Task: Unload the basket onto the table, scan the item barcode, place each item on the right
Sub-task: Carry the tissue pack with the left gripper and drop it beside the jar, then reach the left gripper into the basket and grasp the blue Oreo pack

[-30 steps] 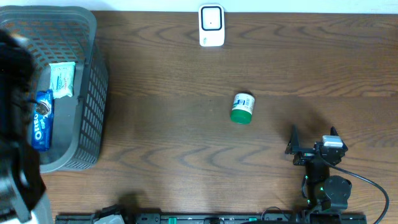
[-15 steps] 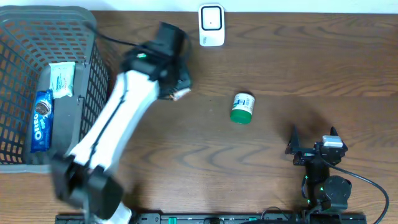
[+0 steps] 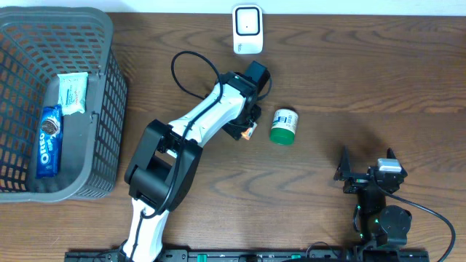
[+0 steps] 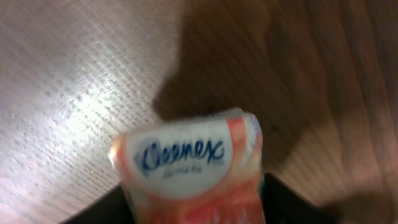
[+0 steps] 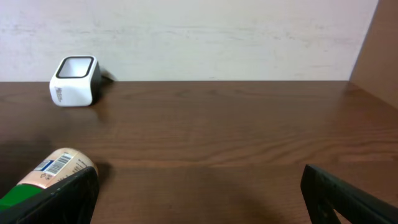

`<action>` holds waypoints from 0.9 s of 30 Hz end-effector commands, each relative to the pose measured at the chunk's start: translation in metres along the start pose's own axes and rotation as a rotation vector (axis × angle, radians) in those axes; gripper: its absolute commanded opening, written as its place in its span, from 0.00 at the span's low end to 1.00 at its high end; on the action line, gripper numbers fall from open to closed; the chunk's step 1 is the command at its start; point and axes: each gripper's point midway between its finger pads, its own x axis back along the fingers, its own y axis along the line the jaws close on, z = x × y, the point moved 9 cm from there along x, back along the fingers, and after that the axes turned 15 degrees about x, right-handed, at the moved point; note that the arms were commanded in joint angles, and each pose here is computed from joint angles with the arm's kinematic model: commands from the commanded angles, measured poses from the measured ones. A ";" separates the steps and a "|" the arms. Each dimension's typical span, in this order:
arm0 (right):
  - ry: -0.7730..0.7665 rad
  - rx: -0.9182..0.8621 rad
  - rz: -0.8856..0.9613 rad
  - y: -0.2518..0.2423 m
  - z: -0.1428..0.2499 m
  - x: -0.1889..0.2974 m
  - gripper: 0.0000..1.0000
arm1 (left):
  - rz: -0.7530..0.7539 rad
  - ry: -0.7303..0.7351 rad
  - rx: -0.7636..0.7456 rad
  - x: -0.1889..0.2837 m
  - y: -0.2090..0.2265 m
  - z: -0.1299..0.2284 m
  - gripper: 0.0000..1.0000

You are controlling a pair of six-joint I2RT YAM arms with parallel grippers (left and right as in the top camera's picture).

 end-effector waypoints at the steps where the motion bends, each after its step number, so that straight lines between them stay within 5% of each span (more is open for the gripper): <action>1: -0.004 0.012 -0.008 0.001 0.000 0.000 0.99 | 0.030 -0.053 0.111 0.008 -0.003 -0.009 0.91; 3: -0.004 0.012 -0.008 0.001 0.000 0.000 0.99 | 0.074 -0.067 0.113 0.026 -0.007 -0.015 1.00; 9: -0.004 0.012 -0.008 0.001 0.000 0.000 0.99 | 0.398 -0.153 -0.168 0.152 -0.022 -0.035 0.98; 11: -0.004 0.012 -0.008 0.001 0.000 0.000 0.99 | 0.500 -0.242 -0.333 0.208 -0.014 -0.046 0.98; 14: -0.004 0.012 -0.008 0.001 0.000 0.000 0.99 | 0.519 -0.468 -0.383 0.283 0.024 -0.081 0.98; 16: -0.004 0.012 -0.008 0.001 0.000 0.000 0.99 | 0.493 -0.651 -0.437 0.334 0.065 -0.120 0.98; 20: -0.004 0.012 -0.008 0.001 0.000 0.000 0.99 | 0.316 -0.815 -0.458 0.365 0.129 -0.186 0.98; 27: -0.004 0.012 -0.008 0.001 0.000 0.000 0.99 | -0.072 -0.652 -0.147 0.322 0.211 -0.276 0.98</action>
